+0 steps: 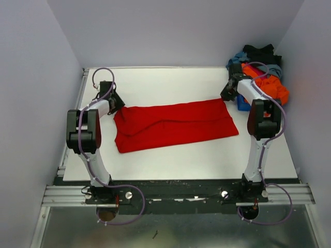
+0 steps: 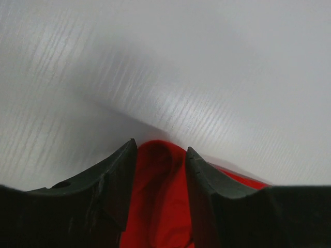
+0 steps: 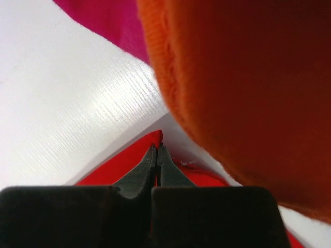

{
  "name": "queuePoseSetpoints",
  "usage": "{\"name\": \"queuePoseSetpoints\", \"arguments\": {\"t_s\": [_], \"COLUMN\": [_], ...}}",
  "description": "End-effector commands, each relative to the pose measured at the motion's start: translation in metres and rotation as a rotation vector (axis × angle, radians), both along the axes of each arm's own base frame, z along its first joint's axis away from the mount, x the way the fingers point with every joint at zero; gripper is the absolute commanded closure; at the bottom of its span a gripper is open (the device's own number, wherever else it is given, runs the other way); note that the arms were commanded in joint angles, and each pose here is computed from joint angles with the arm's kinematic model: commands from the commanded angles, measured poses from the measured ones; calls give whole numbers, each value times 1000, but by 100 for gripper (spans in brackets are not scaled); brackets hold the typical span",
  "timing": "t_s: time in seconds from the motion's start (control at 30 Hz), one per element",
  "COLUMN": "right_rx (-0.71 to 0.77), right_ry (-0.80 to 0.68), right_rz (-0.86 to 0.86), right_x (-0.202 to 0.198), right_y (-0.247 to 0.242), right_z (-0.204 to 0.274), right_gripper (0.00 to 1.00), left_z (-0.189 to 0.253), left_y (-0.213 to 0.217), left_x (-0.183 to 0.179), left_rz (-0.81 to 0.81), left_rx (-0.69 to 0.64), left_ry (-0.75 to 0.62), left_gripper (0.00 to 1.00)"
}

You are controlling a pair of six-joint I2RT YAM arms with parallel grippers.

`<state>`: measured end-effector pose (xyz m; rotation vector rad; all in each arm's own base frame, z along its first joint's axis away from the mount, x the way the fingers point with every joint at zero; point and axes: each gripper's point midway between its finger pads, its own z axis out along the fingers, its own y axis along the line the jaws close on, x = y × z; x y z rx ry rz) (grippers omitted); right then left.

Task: Fold and stack the t-shirts
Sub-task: Fold the other side of the tshirt into a rectangle

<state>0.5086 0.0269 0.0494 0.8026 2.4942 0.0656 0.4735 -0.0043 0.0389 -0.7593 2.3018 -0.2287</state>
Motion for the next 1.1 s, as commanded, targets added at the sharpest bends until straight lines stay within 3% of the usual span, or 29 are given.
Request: {"name": "queuePoseSetpoints", "arguments": {"t_s": [0.0,0.07,0.17,0.2,0.73,0.8,0.83,0.9,0.93,1.07], "right_rx": [-1,-7,-12,-13,-29,-23,-18,-23,-21,6], "right_ry": [-25,-28,-29,-30,-36,-37,-35,-108,-127,-294], "right_rz": [-12,-13,-16,-17,-24,-8,0,16,27,117], "right_x": [2,3,3,3,19,23,22,22,13,6], "right_y": [-4,-5,-6,-7,-10,-9,-9,-8,-7,9], "right_z": [9,10,11,12,11,12,14,36,34,74], "right_gripper": [97,99,99,99,99,86,76,47,39,36], "left_z": [8,11,12,12,23,25,23,23,24,40], "left_y": [-8,-9,-7,-6,7,7,8,9,9,11], "left_x": [3,7,8,8,63,71,72,70,69,62], "left_rz": [-11,-16,-15,-11,-8,-8,-11,-13,-11,-5], "left_rx": [-8,-13,-3,5,78,82,85,93,97,102], "left_ry": [-29,-43,-48,-44,-74,-78,-68,-57,-63,-101], "left_gripper": [52,63,95,100,100,100,95,59,44,36]}}
